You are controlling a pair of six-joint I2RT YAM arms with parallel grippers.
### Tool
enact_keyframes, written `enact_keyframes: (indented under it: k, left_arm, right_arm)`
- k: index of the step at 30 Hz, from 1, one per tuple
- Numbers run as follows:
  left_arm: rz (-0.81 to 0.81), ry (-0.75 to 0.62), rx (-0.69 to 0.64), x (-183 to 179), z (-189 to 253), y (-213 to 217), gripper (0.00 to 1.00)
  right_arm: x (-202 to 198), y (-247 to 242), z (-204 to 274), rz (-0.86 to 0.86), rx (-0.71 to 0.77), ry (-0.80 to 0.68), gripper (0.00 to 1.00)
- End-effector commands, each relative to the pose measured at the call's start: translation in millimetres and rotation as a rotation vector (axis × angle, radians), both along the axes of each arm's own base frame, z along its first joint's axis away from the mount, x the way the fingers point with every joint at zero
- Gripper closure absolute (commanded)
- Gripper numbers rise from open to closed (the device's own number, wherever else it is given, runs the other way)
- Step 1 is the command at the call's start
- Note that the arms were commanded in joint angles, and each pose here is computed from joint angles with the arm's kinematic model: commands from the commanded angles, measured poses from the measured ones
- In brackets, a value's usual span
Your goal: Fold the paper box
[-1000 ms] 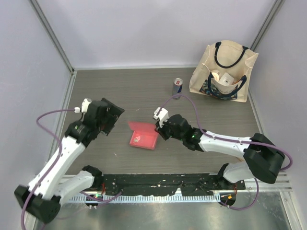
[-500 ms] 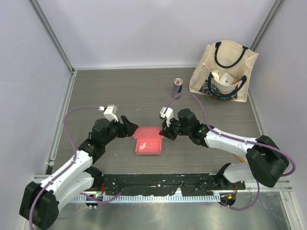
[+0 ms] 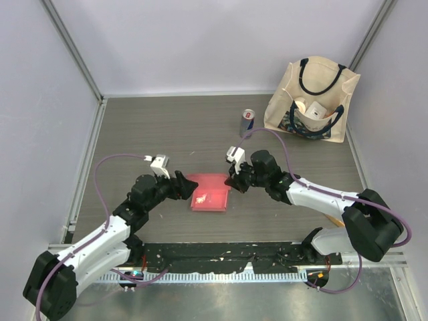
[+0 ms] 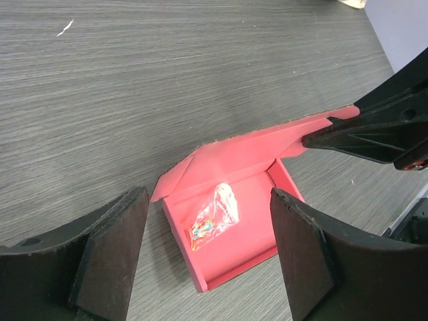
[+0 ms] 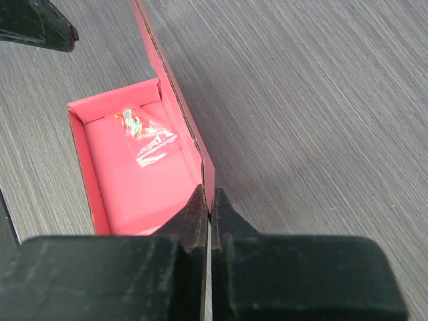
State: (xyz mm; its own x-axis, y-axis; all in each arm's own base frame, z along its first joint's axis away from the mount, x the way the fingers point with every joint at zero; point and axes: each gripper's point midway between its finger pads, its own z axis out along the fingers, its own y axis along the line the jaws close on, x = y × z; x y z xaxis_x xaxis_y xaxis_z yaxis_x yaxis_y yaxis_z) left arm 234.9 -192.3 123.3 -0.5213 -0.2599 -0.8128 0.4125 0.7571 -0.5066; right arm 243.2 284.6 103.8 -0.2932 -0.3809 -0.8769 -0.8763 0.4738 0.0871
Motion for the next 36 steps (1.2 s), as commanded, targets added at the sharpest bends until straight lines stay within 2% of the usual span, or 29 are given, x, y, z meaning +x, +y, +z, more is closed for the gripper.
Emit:
enact_keyframes:
  k: [1, 4, 9, 15, 20, 25, 26, 31, 34, 35, 36]
  left_arm:
    - [0.008, -0.071, -0.016, 10.7, 14.6, -3.0, 0.25]
    - [0.017, -0.071, -0.013, 13.0, 13.7, -2.9, 0.3]
    - [0.031, -0.074, 0.022, 21.1, 10.5, -2.3, 0.14]
    - [-0.035, -0.108, 0.03, 23.0, 9.1, -13.4, 0.14]
    - [-0.06, -0.146, 0.018, 21.3, 14.1, -16.4, 0.37]
    - [-0.076, -0.149, 0.018, 19.4, 14.7, -17.7, 0.52]
    - [-0.084, -0.145, 0.018, 18.5, 13.7, -19.0, 0.58]
    - [-0.088, -0.13, 0.033, 18.4, 12.7, -20.7, 0.71]
    - [-0.049, -0.142, 0.063, 21.3, 16.0, -18.3, 0.81]
    - [-0.039, -0.15, 0.081, 22.8, 16.7, -17.6, 0.89]
    - [-0.017, -0.155, 0.099, 26.1, 19.4, -18.8, 0.92]
  right_arm:
    - [8.6, 4.8, 29.1, 0.002, 0.071, -0.084, 0.99]
    - [7.7, 5.5, 31.2, 0.006, 0.079, -0.086, 0.99]
    - [5.3, 6.7, 30.8, 0.021, 0.084, -0.078, 0.99]
    - [2.4, 8.5, 34.7, 0.038, 0.1, -0.078, 0.99]
    - [4.3, 8.5, 32.4, 0.032, 0.095, -0.072, 0.99]
    - [7.0, 7.4, 33.6, 0.015, 0.096, -0.081, 0.99]
    - [8.3, 7.3, 34.4, 0.009, 0.099, -0.086, 0.99]
    - [20.5, 3.8, 40.6, -0.067, 0.111, -0.117, 0.99]
    - [29.8, 3.4, 45.3, -0.137, 0.127, -0.141, 0.99]
    - [35.7, 3.9, 47.3, -0.178, 0.131, -0.159, 0.99]
    - [39.9, 3.9, 48.2, -0.214, 0.129, -0.167, 0.99]
